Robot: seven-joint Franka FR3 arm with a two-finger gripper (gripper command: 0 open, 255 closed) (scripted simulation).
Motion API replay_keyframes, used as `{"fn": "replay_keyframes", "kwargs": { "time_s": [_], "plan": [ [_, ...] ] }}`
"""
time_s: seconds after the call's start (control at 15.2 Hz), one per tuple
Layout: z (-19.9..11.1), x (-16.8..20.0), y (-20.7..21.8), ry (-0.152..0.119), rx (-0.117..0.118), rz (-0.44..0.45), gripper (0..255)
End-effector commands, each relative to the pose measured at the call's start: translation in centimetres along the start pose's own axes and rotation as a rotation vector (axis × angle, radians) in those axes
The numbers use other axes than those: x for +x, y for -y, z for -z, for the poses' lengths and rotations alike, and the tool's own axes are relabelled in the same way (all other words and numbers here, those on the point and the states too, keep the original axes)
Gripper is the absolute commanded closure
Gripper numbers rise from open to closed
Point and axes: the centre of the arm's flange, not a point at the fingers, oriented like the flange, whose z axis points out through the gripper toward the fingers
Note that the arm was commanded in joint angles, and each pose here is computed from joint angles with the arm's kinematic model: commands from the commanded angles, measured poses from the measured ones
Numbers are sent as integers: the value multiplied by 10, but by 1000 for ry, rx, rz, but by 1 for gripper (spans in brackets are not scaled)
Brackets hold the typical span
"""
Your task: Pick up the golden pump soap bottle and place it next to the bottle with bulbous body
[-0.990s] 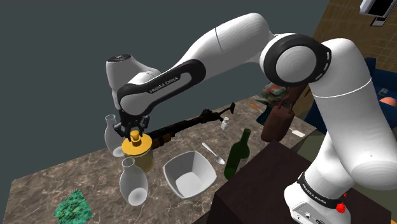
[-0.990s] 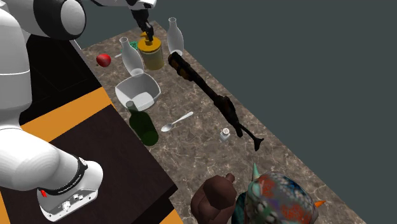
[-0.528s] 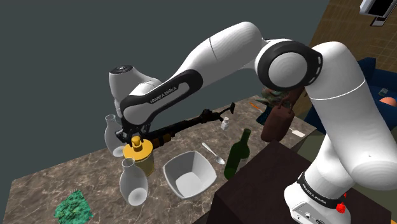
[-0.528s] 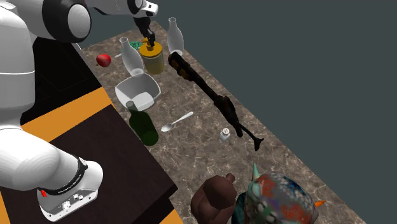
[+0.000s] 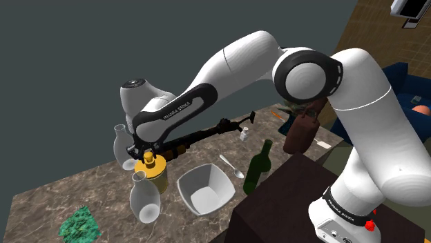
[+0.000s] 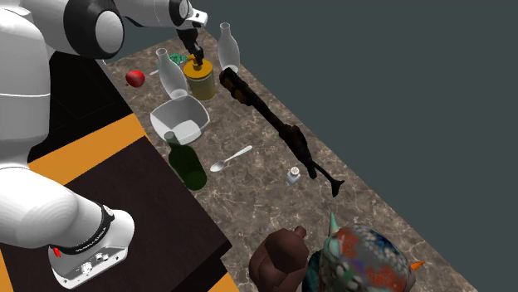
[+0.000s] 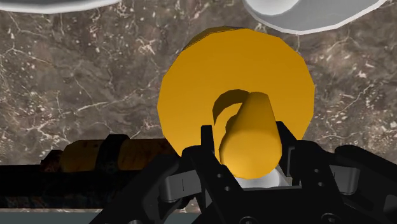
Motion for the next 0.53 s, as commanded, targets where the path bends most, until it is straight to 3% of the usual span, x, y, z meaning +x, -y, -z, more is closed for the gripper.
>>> {"fn": "replay_keyframes", "kwargs": {
  "time_s": [0.0, 0.13, 0.2, 0.46],
  "plan": [
    [0, 0, 0, -1, 1, 0, 255],
    [0, 0, 0, -1, 1, 0, 255],
    [0, 0, 0, -1, 1, 0, 0],
    [0, 0, 0, -1, 1, 0, 0]
  ]
}}
